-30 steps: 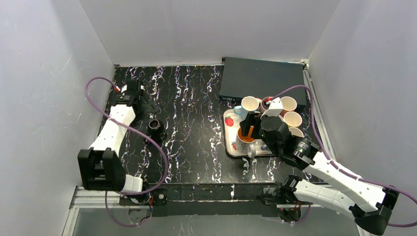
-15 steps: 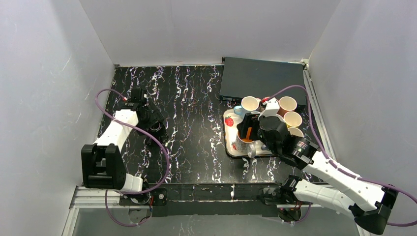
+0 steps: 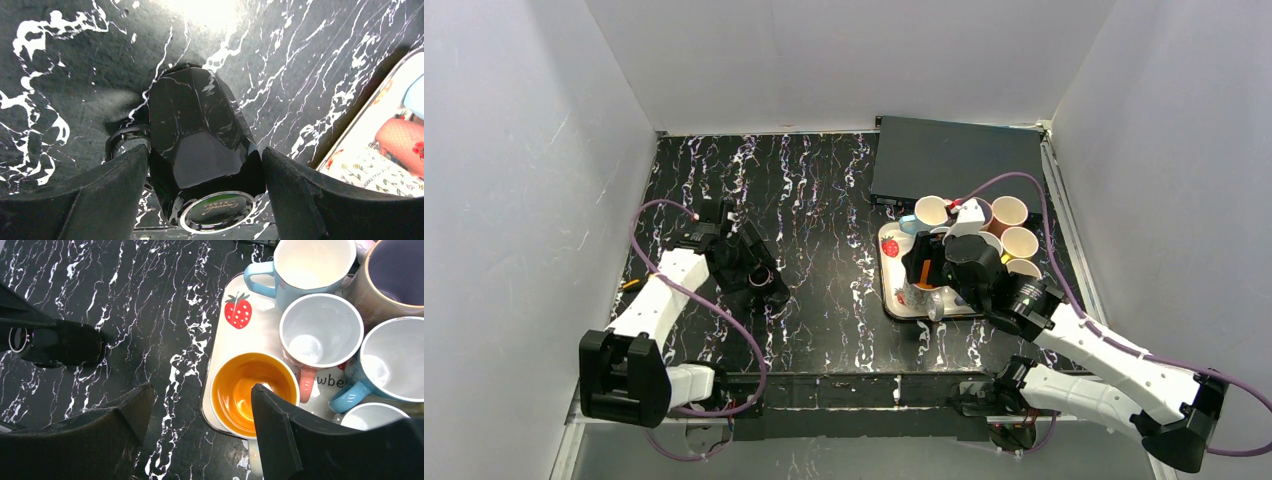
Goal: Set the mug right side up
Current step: Move the cup to the center of the board.
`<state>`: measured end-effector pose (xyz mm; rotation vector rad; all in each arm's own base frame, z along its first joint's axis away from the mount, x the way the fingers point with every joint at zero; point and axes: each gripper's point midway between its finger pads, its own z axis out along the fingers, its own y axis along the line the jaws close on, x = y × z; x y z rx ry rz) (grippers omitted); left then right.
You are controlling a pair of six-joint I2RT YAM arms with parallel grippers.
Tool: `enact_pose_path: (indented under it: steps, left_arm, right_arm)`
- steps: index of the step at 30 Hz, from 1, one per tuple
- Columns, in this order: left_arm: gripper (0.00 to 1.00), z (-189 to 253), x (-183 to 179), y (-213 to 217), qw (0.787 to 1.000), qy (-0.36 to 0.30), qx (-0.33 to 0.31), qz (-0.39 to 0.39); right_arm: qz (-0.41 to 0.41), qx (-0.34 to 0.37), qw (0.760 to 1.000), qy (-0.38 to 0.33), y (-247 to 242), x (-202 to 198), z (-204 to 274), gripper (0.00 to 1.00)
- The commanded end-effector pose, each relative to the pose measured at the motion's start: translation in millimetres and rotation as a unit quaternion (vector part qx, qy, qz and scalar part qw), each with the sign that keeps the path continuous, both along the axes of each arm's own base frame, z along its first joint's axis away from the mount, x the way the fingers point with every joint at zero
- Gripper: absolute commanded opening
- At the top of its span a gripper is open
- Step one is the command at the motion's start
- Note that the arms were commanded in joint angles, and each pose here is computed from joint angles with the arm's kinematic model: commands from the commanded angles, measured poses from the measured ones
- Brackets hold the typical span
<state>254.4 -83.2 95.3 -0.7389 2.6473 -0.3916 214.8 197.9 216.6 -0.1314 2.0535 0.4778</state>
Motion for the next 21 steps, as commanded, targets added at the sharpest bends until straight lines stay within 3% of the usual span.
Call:
enact_pose_path:
  steps: [1, 6, 11, 14, 19, 21]
  left_arm:
    - [0.82, 7, -19, -12, 1.0, -0.001, -0.017, -0.027]
    - [0.87, 9, -21, 5, 0.999, -0.014, 0.035, -0.028]
    - [0.91, 18, -14, 3, 0.998, -0.025, 0.037, -0.049]
    - [0.93, 19, -15, -9, 0.995, -0.045, 0.011, -0.086]
    - [0.93, 21, -16, -47, 0.985, -0.082, -0.102, -0.112]
    - [0.93, 20, -19, -52, 0.984, -0.084, -0.111, -0.114]
  right_arm:
    - [0.002, 0.018, 1.0, -0.013, 6, 4, 11, 0.79]
    - [0.004, 0.019, 1.0, -0.012, 8, 4, 9, 0.79]
    - [0.009, 0.022, 1.0, -0.008, 12, 5, 8, 0.79]
    - [0.009, 0.023, 1.0, -0.005, 13, 4, 7, 0.79]
    - [0.013, 0.025, 1.0, -0.002, 16, 4, 4, 0.79]
    - [0.016, 0.026, 1.0, -0.001, 17, 4, 4, 0.79]
